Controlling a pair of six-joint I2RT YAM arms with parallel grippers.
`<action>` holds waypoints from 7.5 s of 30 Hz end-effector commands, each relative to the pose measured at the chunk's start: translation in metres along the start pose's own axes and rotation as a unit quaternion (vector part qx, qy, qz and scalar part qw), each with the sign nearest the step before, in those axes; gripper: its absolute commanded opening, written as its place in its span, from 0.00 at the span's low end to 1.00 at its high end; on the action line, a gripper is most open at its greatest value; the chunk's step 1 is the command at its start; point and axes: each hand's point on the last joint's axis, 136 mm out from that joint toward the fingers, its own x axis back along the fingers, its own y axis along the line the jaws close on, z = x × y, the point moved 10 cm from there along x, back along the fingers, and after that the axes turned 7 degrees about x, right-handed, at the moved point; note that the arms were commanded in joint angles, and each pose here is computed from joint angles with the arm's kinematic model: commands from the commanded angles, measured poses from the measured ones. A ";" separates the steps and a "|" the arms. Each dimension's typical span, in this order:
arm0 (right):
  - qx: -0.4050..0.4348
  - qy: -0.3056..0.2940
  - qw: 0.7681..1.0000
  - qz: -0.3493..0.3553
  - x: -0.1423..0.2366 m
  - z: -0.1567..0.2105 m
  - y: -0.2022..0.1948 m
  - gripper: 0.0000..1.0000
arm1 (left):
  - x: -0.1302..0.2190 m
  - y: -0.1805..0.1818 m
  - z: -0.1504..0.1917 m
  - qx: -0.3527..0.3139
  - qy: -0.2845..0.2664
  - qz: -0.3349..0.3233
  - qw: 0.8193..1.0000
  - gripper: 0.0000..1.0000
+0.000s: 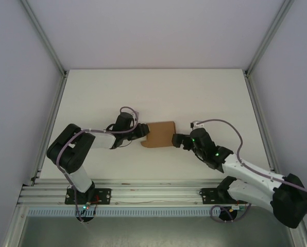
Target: Assemble paper box
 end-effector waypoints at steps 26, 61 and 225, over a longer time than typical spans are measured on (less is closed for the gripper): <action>-0.156 0.140 0.938 -0.274 -0.094 -0.032 0.019 0.81 | 0.015 0.054 0.022 0.063 0.027 0.074 0.995 0.21; -0.470 0.168 0.861 -0.100 0.014 -0.072 -0.018 0.39 | 0.101 -0.136 0.057 -0.657 -0.038 0.035 0.753 1.00; 0.084 0.015 0.996 0.020 -0.006 0.000 0.009 0.00 | 0.075 -0.114 0.019 -0.413 0.080 -0.116 0.900 0.41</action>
